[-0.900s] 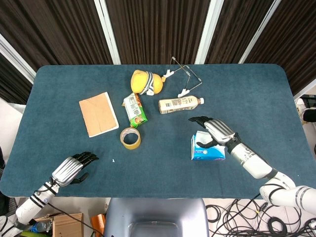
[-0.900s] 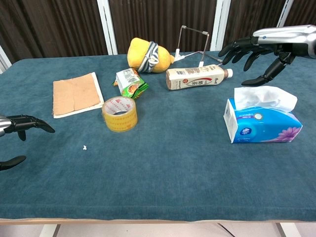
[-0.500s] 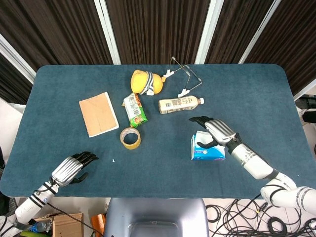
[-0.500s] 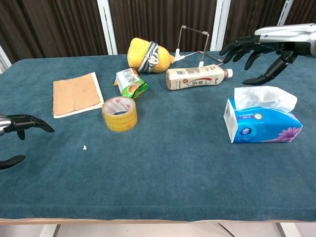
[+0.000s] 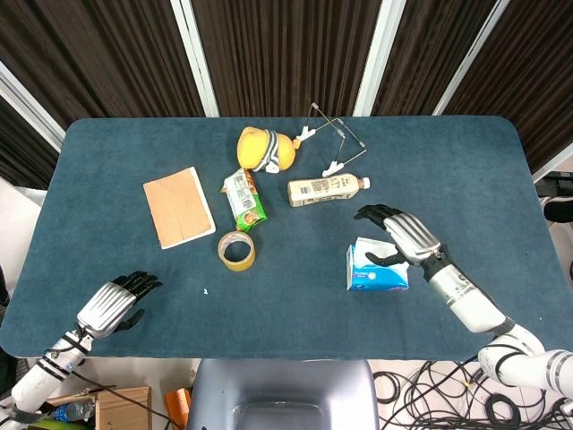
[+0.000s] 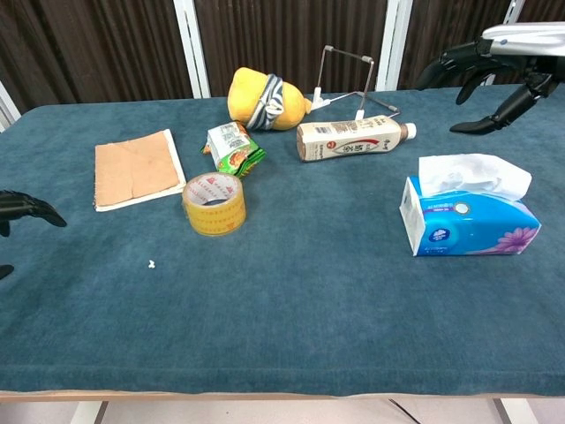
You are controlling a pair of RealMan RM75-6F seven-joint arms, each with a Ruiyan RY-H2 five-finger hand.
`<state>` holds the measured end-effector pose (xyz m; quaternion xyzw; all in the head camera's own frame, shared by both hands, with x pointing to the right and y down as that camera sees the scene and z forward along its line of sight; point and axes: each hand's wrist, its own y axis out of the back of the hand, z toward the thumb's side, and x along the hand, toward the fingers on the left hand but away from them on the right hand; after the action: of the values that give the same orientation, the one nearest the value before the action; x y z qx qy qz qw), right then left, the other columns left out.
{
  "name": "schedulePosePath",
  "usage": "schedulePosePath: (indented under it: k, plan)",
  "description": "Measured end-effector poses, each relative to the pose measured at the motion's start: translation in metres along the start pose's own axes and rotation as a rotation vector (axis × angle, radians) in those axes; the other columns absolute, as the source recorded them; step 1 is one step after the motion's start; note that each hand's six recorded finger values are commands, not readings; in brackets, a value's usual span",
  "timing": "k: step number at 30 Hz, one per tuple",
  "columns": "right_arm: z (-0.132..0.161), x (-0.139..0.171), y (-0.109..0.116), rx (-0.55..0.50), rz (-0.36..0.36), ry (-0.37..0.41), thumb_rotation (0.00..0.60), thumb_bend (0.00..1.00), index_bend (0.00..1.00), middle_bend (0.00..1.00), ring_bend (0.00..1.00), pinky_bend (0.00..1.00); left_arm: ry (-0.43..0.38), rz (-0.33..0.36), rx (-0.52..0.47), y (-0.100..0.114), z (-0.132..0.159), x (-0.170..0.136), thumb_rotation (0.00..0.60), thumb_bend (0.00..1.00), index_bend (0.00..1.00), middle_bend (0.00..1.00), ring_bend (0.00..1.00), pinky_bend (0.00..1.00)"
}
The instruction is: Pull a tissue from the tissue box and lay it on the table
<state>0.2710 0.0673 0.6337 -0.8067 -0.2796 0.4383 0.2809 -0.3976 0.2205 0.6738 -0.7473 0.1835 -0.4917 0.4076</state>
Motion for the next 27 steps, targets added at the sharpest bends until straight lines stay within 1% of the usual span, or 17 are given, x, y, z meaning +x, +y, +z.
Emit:
schedulePosePath:
  k: [3, 4, 6, 7, 9, 10, 12, 14, 16, 18, 21, 23, 27]
  plan:
    - [-0.003, 0.009, 0.004, 0.009, -0.032, -0.009, 0.6, 0.22, 0.32, 0.17, 0.13, 0.27, 0.082, 0.015, 0.008, 0.006, -0.01, -0.012, 0.6, 0.45, 0.25, 0.21, 0.18, 0.41]
    - [-0.005, 0.012, 0.005, 0.017, -0.045, -0.012, 0.6, 0.22, 0.35, 0.17, 0.13, 0.27, 0.132, 0.026, 0.002, 0.009, -0.014, -0.02, 0.6, 0.45, 0.25, 0.21, 0.18, 0.41]
    - [-0.009, 0.021, 0.008, 0.038, -0.082, -0.016, 0.6, 0.22, 0.38, 0.17, 0.13, 0.25, 0.217, 0.045, -0.029, 0.016, -0.02, -0.033, 0.6, 0.45, 0.25, 0.21, 0.19, 0.42]
    - [-0.01, 0.024, 0.009, 0.048, -0.1, -0.018, 0.6, 0.22, 0.38, 0.17, 0.13, 0.23, 0.271, 0.06, -0.062, 0.021, -0.023, -0.042, 0.6, 0.45, 0.25, 0.21, 0.19, 0.42]
    - [-0.015, 0.033, 0.01, 0.077, -0.146, -0.024, 0.6, 0.22, 0.39, 0.16, 0.13, 0.2, 0.347, 0.086, -0.106, 0.03, -0.027, -0.057, 0.6, 0.45, 0.25, 0.21, 0.19, 0.42]
    - [-0.017, 0.036, 0.01, 0.088, -0.165, -0.028, 0.6, 0.22, 0.39, 0.15, 0.13, 0.19, 0.398, 0.107, -0.119, 0.037, -0.03, -0.068, 0.6, 0.45, 0.25, 0.21, 0.19, 0.42]
    - [-0.023, 0.045, 0.007, 0.116, -0.204, -0.045, 0.6, 0.22, 0.38, 0.14, 0.13, 0.18, 0.462, 0.136, -0.108, 0.046, -0.036, -0.083, 0.6, 0.45, 0.25, 0.21, 0.19, 0.42]
    - [-0.028, 0.052, 0.002, 0.139, -0.228, -0.064, 0.6, 0.22, 0.38, 0.13, 0.13, 0.18, 0.521, 0.163, -0.077, 0.053, -0.042, -0.098, 0.6, 0.45, 0.26, 0.21, 0.19, 0.42]
    - [-0.035, 0.057, -0.003, 0.156, -0.248, -0.089, 0.6, 0.22, 0.37, 0.13, 0.13, 0.17, 0.566, 0.18, -0.046, 0.058, -0.045, -0.11, 0.6, 0.45, 0.26, 0.21, 0.19, 0.42]
    - [-0.043, 0.059, -0.006, 0.162, -0.259, -0.115, 0.6, 0.22, 0.36, 0.12, 0.13, 0.17, 0.595, 0.184, -0.023, 0.059, -0.048, -0.116, 0.6, 0.45, 0.27, 0.21, 0.19, 0.42]
    - [-0.056, 0.06, -0.01, 0.149, -0.26, -0.158, 0.6, 0.22, 0.36, 0.12, 0.13, 0.17, 0.637, 0.191, -0.017, 0.06, -0.052, -0.122, 0.6, 0.45, 0.27, 0.21, 0.19, 0.42]
    - [-0.063, 0.06, -0.012, 0.139, -0.25, -0.18, 0.6, 0.22, 0.36, 0.12, 0.13, 0.17, 0.645, 0.199, -0.025, 0.062, -0.052, -0.123, 0.6, 0.45, 0.27, 0.21, 0.19, 0.42]
    - [-0.075, 0.055, -0.018, 0.128, -0.222, -0.217, 0.6, 0.22, 0.36, 0.12, 0.13, 0.17, 0.634, 0.206, -0.033, 0.062, -0.05, -0.124, 0.6, 0.45, 0.27, 0.21, 0.19, 0.42]
